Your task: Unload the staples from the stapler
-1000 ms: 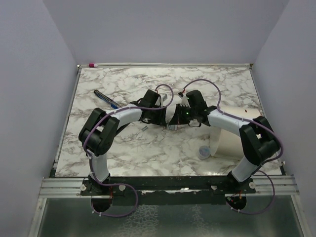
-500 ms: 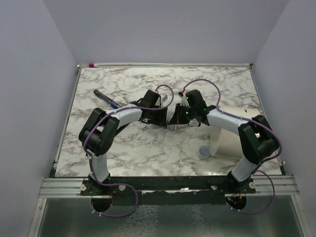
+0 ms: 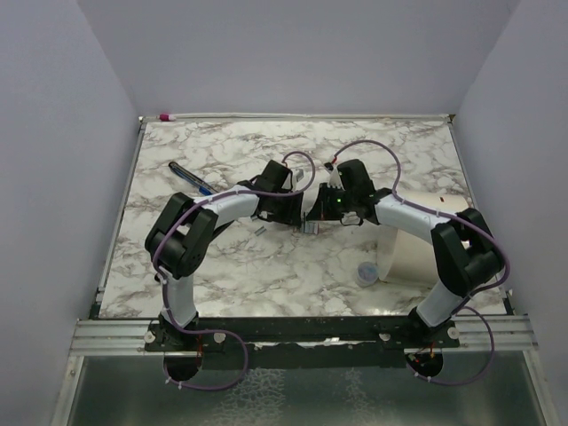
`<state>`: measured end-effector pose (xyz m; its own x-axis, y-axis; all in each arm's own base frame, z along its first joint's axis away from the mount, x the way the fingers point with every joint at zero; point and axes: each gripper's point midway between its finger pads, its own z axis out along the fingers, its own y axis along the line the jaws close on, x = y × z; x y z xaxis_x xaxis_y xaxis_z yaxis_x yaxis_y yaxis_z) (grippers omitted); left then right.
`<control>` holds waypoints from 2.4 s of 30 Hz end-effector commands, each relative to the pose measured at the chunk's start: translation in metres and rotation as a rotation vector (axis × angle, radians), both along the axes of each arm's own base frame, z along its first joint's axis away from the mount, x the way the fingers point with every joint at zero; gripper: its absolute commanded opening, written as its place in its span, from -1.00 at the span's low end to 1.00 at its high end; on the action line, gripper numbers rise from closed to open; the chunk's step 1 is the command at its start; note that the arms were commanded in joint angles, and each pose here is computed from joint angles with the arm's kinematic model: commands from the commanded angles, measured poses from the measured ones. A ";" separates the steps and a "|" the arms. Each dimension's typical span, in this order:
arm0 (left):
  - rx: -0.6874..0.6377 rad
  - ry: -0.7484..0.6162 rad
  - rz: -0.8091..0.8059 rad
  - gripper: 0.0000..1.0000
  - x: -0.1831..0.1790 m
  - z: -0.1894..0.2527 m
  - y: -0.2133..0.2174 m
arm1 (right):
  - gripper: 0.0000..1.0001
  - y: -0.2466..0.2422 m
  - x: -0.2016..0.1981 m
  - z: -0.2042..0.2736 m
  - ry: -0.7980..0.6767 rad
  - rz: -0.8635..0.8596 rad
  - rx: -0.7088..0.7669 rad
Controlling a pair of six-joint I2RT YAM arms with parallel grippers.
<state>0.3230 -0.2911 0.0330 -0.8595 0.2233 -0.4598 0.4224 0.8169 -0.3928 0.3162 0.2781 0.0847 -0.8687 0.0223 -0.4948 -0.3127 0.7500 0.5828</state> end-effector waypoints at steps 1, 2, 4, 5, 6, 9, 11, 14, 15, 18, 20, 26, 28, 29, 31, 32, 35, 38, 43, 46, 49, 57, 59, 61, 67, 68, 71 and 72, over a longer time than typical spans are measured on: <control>0.055 0.019 0.010 0.00 0.000 -0.012 0.004 | -0.99 0.001 0.008 0.007 -0.026 -0.016 0.019; 0.058 0.022 0.009 -0.03 0.000 -0.013 0.004 | -0.99 0.001 0.008 0.007 -0.027 -0.016 0.019; 0.063 0.019 0.009 -0.06 0.000 -0.012 0.005 | -0.98 0.003 0.009 0.007 -0.020 -0.008 0.022; 0.065 0.015 0.011 -0.07 0.001 -0.011 0.006 | -0.99 0.004 0.008 0.007 -0.011 0.001 0.025; 0.066 0.012 0.010 -0.08 0.001 -0.010 0.006 | -0.99 0.006 0.007 0.004 0.001 0.006 0.026; 0.072 0.003 0.014 -0.11 0.002 -0.008 0.008 | -0.99 0.008 0.006 0.003 0.020 0.004 0.042; 0.075 -0.003 0.017 -0.12 0.002 -0.006 0.009 | -0.99 0.009 0.006 0.002 0.028 -0.001 0.049; 0.080 -0.004 0.018 -0.12 0.001 -0.006 0.011 | -0.99 0.011 0.006 0.000 0.049 -0.003 0.047; 0.078 -0.006 0.018 -0.13 0.001 -0.005 0.011 | -0.98 0.012 0.006 -0.001 0.061 0.004 0.047; 0.079 -0.016 0.020 -0.13 0.002 -0.002 0.012 | -0.99 0.012 0.006 -0.004 0.079 0.007 0.038; 0.085 -0.018 0.022 -0.13 0.002 -0.002 0.014 | -0.99 0.012 0.006 -0.005 0.084 0.004 0.038; 0.105 -0.019 0.023 -0.14 -0.001 -0.003 0.019 | -0.99 0.012 0.007 -0.010 0.126 -0.019 0.028; 0.107 -0.019 0.027 -0.14 -0.001 -0.003 0.022 | -0.98 0.013 0.008 -0.009 0.133 -0.030 0.026; 0.105 -0.018 0.028 -0.13 -0.002 -0.002 0.023 | -0.98 0.012 0.008 -0.010 0.142 -0.036 0.023; 0.096 -0.017 0.030 -0.14 -0.002 -0.001 0.024 | -0.98 0.012 0.008 -0.011 0.149 -0.040 0.017; 0.092 -0.015 0.032 -0.14 -0.002 0.000 0.024 | -0.99 0.012 0.008 -0.011 0.152 -0.041 0.015; 0.085 -0.009 0.033 -0.14 -0.002 0.000 0.025 | -0.99 0.012 0.007 -0.013 0.160 -0.041 0.012; 0.081 0.002 0.034 -0.15 -0.003 -0.001 0.026 | -0.98 0.015 0.006 -0.015 0.170 -0.036 0.012; 0.087 0.009 0.040 -0.20 -0.004 -0.002 0.031 | -0.98 0.024 0.005 -0.022 0.198 -0.016 0.004; 0.097 0.024 0.045 -0.30 -0.006 -0.005 0.036 | -0.98 0.027 0.005 -0.029 0.218 -0.020 -0.018; 0.097 0.032 0.049 -0.35 -0.007 -0.007 0.039 | -0.99 0.029 0.006 -0.031 0.227 -0.031 -0.026; 0.054 0.058 0.040 -0.38 -0.010 -0.006 0.032 | -0.99 0.037 0.002 -0.033 0.239 -0.031 -0.044; 0.044 0.065 0.039 -0.39 -0.011 -0.006 0.032 | -0.99 0.039 0.000 -0.035 0.246 -0.029 -0.047; 0.038 0.071 0.038 -0.41 -0.012 -0.006 0.030 | -0.99 0.040 0.000 -0.037 0.253 -0.032 -0.056; 0.034 0.075 0.042 -0.45 -0.012 -0.006 0.031 | -0.99 0.042 0.001 -0.041 0.264 -0.054 -0.085; 0.033 0.074 0.042 -0.45 -0.011 -0.006 0.031 | -0.99 0.042 0.001 -0.042 0.267 -0.057 -0.093; 0.030 0.072 0.043 -0.45 -0.011 -0.004 0.031 | -0.99 0.043 0.001 -0.043 0.265 -0.060 -0.117; 0.029 0.071 0.042 -0.45 -0.011 -0.004 0.030 | -0.98 0.043 0.001 -0.043 0.264 -0.059 -0.124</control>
<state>0.3211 -0.2635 0.0275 -0.8880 0.1981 -0.4150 0.3660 0.8508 -0.3771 0.3128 0.3191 0.0429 -0.9691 0.0264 -0.2453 -0.1248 0.8051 0.5798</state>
